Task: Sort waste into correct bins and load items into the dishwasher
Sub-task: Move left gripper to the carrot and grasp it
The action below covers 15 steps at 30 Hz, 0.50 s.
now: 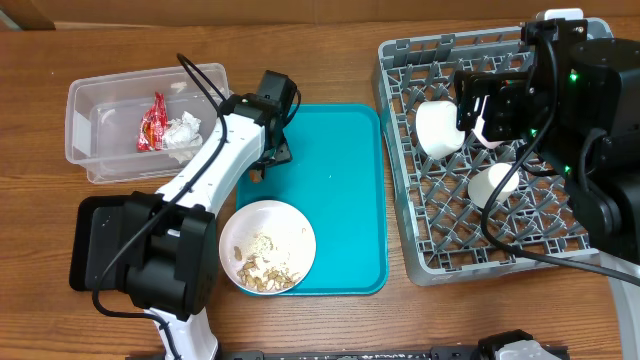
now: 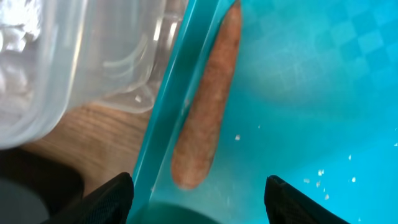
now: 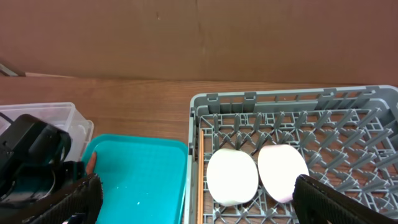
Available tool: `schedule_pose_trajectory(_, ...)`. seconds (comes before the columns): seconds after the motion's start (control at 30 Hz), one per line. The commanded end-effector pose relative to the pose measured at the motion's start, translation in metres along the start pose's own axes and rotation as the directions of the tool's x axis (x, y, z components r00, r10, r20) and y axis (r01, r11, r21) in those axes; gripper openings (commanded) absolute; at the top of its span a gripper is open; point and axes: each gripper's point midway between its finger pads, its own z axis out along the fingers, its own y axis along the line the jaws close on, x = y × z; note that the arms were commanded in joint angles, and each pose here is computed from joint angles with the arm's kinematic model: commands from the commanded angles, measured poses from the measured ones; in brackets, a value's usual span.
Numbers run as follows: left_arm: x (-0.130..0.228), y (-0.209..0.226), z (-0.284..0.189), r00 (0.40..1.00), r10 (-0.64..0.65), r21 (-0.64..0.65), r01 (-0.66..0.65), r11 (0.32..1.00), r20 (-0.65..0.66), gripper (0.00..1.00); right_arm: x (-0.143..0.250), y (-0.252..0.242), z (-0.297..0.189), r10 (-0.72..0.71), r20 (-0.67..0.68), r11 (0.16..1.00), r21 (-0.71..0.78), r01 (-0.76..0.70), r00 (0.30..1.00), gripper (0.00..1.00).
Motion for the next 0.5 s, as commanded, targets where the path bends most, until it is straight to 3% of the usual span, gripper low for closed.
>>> schedule_pose_trajectory(0.0, 0.012, -0.001, 0.013, 0.994, 0.108, -0.003, -0.108, 0.994, -0.018, 0.7, -0.001, -0.002, 0.0, 0.006, 0.003, 1.0, 0.009, -0.006, 1.0, 1.0)
schedule_pose_trajectory(0.2, 0.033, -0.008, 0.034, 0.982, 0.176, 0.05, -0.172, 0.984, -0.072, 0.69, -0.001, -0.002, 0.0, 0.006, 0.003, 1.0, 0.009, -0.006, 1.0, 1.0)
schedule_pose_trajectory(0.47, 0.032, -0.015, 0.035, 0.979, 0.194, 0.081, -0.188, 0.979, -0.064, 0.53, -0.001, -0.002, 0.0, 0.006, 0.003, 1.0, 0.009, -0.006, 1.0, 1.0)
